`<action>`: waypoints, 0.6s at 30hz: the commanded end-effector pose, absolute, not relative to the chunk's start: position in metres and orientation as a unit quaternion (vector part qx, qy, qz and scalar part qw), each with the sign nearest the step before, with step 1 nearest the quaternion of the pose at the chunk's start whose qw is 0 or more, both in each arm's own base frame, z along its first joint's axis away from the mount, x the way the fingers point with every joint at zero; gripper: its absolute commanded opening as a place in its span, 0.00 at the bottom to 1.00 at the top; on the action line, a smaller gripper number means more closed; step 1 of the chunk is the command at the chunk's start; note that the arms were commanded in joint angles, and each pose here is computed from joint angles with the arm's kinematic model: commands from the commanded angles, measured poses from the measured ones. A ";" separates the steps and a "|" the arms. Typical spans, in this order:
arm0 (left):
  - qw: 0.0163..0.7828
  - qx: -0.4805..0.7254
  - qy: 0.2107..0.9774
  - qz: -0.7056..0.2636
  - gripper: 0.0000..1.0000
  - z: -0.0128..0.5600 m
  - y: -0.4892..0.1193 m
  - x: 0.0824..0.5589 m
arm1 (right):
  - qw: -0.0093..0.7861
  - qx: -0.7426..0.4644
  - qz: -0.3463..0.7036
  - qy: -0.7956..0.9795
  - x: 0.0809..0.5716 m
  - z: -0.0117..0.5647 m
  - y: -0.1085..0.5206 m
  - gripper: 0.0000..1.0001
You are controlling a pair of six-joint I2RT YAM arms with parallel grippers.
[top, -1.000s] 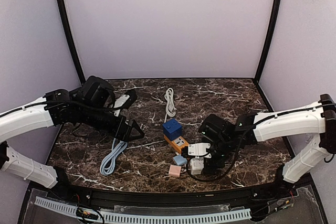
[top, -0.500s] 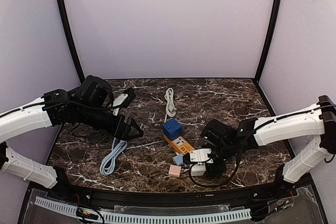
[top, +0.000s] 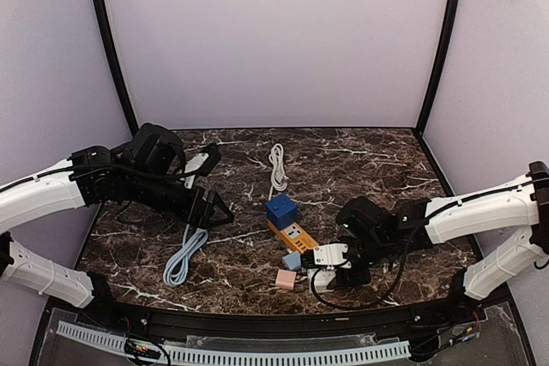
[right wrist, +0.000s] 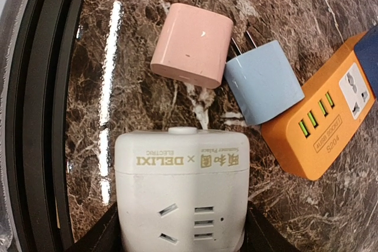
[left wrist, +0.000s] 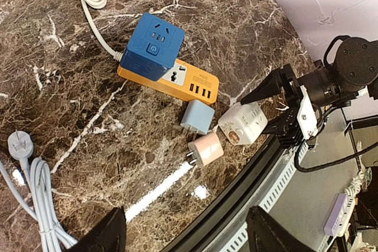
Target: Insert the plug
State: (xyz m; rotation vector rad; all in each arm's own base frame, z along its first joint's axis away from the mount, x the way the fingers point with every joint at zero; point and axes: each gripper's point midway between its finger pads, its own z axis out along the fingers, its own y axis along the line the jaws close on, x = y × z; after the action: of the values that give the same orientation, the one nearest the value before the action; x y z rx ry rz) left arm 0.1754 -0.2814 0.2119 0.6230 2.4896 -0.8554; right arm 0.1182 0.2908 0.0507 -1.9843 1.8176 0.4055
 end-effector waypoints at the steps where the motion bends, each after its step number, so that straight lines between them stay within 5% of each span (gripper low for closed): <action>1: 0.216 0.224 0.896 -0.317 0.71 0.213 -0.282 0.173 | 0.212 -0.714 0.162 0.648 0.113 0.047 0.297 0.47; 12: 0.238 0.264 0.877 -0.323 0.72 0.230 -0.284 0.171 | 0.244 -0.693 0.166 0.658 0.122 0.074 0.307 0.00; 18: 0.283 0.305 0.852 -0.318 0.76 0.246 -0.278 0.171 | 0.257 -0.660 0.211 0.674 0.119 0.107 0.320 0.00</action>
State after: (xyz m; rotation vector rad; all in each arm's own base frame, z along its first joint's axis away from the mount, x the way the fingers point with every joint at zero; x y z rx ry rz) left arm 0.1723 -0.2826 0.2239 0.7410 2.4010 -0.8629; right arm 0.1193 0.2994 0.0671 -1.9021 1.8515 0.4586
